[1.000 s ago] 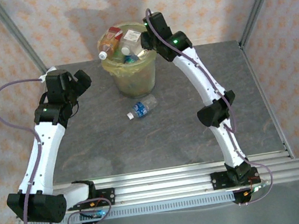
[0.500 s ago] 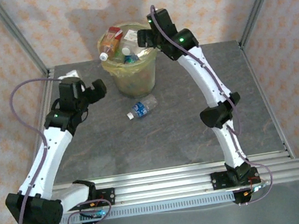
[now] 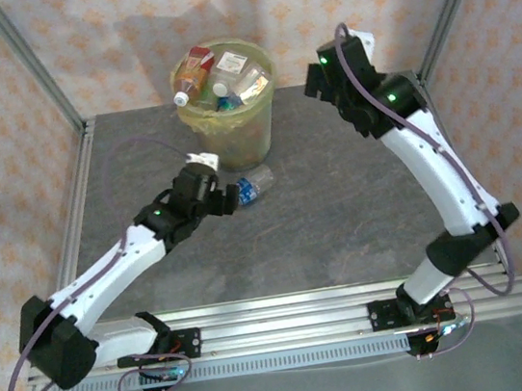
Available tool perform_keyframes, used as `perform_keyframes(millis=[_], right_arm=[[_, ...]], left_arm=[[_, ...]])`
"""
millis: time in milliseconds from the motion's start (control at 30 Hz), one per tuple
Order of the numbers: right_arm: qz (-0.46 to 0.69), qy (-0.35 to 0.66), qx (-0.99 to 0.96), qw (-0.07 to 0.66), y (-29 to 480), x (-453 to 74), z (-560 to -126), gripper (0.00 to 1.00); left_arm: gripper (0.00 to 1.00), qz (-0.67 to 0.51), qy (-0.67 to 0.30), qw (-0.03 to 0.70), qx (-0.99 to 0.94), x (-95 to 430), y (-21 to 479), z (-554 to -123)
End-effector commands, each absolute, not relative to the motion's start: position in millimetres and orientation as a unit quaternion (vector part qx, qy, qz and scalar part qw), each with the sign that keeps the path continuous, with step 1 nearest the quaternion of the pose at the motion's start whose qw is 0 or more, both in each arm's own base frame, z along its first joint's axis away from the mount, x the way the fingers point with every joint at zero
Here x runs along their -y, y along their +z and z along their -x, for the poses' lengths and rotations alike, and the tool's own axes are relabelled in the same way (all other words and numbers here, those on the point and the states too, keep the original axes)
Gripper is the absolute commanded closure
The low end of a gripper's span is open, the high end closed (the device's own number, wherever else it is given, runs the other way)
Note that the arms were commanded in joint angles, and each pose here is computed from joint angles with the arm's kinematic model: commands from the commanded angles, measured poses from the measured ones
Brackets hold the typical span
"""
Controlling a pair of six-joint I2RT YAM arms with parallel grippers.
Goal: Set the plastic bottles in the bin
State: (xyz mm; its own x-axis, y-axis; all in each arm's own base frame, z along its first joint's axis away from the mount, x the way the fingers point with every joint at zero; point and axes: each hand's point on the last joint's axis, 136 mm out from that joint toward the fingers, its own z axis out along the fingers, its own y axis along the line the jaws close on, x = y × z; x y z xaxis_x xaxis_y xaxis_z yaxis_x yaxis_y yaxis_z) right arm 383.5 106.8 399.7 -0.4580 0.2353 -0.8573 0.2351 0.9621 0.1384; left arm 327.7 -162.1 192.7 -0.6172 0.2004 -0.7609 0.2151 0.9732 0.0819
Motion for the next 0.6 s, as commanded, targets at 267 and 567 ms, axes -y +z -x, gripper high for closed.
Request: perform_keyframes(millis=[267, 567], right_arm=[[-0.225, -0.034, -0.831, 0.507, 371, -45, -333, 0.01], [-0.226, -0.028, -0.831, 0.507, 364, -41, -324, 0.01]], left_arm=[[0.05, -0.223, 0.164, 0.374, -0.885, 222, 143, -357], [0.06, -0.218, 0.211, 0.343, -0.889, 231, 112, -385]])
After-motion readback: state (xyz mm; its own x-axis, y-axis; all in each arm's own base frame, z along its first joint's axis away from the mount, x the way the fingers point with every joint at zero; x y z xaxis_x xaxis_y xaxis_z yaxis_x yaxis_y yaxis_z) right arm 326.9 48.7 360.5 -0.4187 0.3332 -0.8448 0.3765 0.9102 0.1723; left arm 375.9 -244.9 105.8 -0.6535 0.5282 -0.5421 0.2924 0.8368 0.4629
